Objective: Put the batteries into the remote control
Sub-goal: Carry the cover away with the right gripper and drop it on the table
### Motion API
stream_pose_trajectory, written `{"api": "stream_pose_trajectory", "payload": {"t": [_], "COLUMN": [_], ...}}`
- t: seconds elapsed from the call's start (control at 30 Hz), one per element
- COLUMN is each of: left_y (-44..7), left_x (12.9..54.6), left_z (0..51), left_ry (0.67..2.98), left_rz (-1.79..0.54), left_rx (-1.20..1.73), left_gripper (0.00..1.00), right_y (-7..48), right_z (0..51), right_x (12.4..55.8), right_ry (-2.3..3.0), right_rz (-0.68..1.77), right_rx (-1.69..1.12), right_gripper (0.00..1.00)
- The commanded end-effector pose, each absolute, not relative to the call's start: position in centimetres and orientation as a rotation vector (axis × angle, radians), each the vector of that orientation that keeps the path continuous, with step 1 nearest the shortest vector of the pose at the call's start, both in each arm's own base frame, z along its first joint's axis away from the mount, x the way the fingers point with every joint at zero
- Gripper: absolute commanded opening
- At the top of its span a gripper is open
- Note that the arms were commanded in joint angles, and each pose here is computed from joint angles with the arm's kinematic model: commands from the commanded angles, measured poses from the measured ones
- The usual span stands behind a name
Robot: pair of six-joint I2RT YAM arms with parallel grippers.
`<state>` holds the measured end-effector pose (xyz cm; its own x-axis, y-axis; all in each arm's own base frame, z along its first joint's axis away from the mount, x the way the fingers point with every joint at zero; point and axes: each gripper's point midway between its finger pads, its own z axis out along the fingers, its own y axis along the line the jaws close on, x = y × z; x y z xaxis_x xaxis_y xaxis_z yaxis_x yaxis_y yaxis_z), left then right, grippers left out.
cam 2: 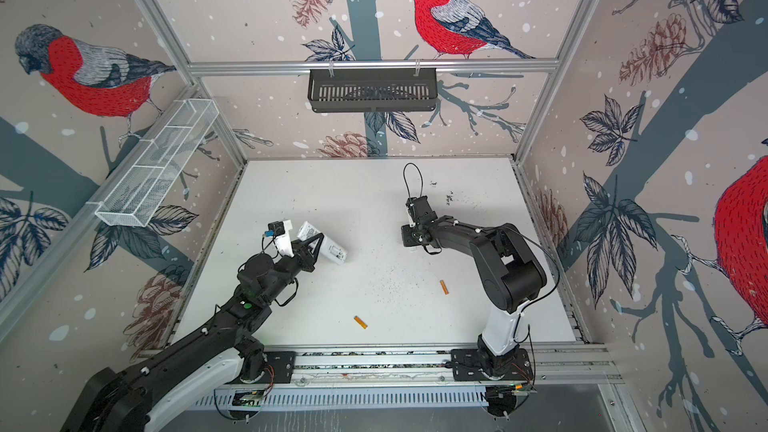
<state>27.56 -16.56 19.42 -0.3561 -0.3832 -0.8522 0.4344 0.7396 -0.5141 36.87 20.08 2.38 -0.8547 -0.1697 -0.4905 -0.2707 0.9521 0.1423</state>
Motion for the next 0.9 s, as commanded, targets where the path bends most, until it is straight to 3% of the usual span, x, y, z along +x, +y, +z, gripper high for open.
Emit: {"api": "stream_pose_trajectory", "payload": {"t": [0.0,0.5,0.73,0.87], "left_y": [-18.0,-19.7,-20.1,-20.0], "left_x": [26.9,26.1,25.9,25.8], "left_z": [20.6,20.8,20.7,21.1], "left_ry": [1.722,1.732,1.75,1.738], "left_rz": [-0.899,-0.996,-1.027,-1.028], "left_rx": [0.151,0.237,0.243,0.242], "left_gripper": [0.0,0.0,0.0,0.0], "right_y": [18.0,17.3,15.9,14.8], "right_z": [1.2,1.8,4.0,4.4], "right_x": [36.5,36.9,35.4,32.6], "right_ry": [2.666,2.669,2.647,2.664], "right_rz": [0.156,0.129,0.14,0.184], "right_rx": [-0.328,-0.332,-0.296,-0.24], "right_gripper": [0.31,0.46,0.68,0.74]}}
